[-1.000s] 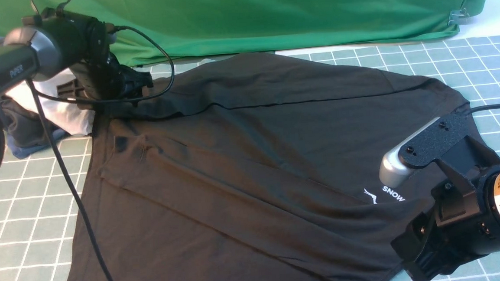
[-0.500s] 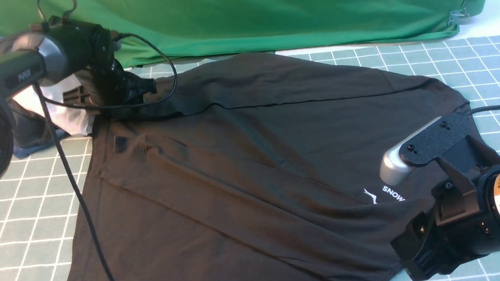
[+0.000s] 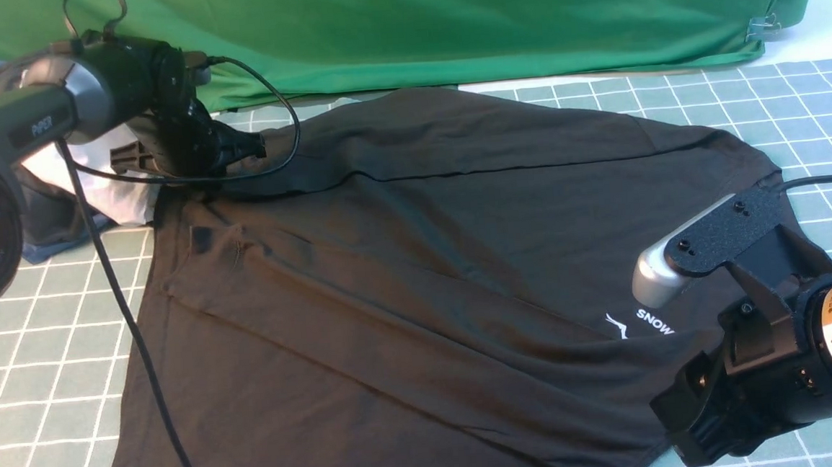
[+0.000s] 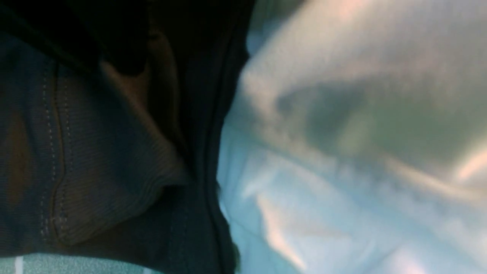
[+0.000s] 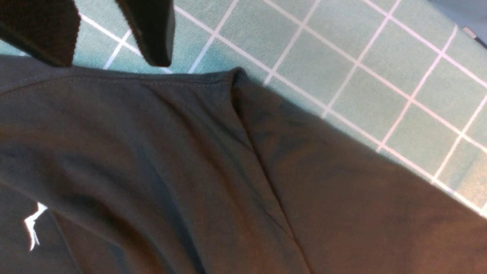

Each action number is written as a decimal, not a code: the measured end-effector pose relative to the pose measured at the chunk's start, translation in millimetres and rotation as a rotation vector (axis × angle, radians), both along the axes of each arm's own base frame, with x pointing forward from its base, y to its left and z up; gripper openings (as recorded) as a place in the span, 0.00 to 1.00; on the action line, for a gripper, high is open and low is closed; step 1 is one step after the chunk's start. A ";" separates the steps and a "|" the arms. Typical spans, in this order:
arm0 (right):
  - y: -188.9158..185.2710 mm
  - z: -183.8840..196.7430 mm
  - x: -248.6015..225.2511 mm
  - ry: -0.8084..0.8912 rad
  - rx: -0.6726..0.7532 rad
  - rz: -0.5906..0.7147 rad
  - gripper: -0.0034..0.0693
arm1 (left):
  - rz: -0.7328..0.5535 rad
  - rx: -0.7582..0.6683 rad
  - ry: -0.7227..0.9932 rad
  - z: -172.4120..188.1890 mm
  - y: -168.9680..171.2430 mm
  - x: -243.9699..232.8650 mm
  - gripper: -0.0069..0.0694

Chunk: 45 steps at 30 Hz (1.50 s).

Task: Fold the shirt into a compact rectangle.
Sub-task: 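Fold the left side of the dark shirt inward over its body with the left gripper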

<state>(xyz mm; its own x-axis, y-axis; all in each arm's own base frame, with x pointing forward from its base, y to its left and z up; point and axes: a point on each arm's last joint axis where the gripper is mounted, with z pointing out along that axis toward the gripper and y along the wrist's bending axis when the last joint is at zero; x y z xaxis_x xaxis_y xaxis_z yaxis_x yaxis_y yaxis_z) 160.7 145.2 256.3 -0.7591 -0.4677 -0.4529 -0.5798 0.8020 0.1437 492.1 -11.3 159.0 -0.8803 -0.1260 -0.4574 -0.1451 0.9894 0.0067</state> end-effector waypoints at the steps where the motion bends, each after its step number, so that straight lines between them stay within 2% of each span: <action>1: 0.0 0.0 0.0 0.000 0.000 0.000 0.42 | -0.006 -0.006 -0.005 5.5 -0.7 -1.0 0.13; 8: 0.0 0.0 0.0 0.000 0.000 0.000 0.42 | -0.071 -0.067 -0.069 61.0 -8.1 -13.5 0.13; 13: -0.8 0.0 1.0 -0.015 -0.011 0.006 0.42 | -0.100 -0.109 -0.029 83.3 -12.2 -27.3 0.13; 20: -10.6 11.1 15.4 -0.167 -0.146 -0.013 0.42 | -0.115 -0.177 0.038 110.2 -19.9 -50.0 0.13; 24: -11.0 26.5 23.4 -0.242 -0.163 -0.033 0.42 | -0.141 -0.168 0.059 118.8 -29.1 -69.2 0.13; 31: -9.0 38.9 27.6 -0.281 -0.144 -0.046 0.42 | -0.139 -0.163 0.132 108.5 -39.8 -119.9 0.13; 38: -8.9 39.9 28.0 -0.285 -0.143 -0.046 0.42 | -0.051 -0.166 0.200 85.5 -30.3 -195.7 0.13; 45: -8.2 40.5 28.6 -0.294 -0.135 -0.045 0.42 | 0.022 -0.209 0.191 58.1 -25.4 -247.2 0.13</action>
<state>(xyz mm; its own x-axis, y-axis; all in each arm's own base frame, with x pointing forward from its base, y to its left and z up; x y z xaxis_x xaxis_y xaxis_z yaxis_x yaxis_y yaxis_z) 189.4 137.0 296.9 -0.6261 -0.5075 -0.5920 -0.5445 0.8280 -0.1339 244.9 -36.8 217.1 -0.9441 -0.2201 -0.2452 -0.1823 0.9688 -0.1679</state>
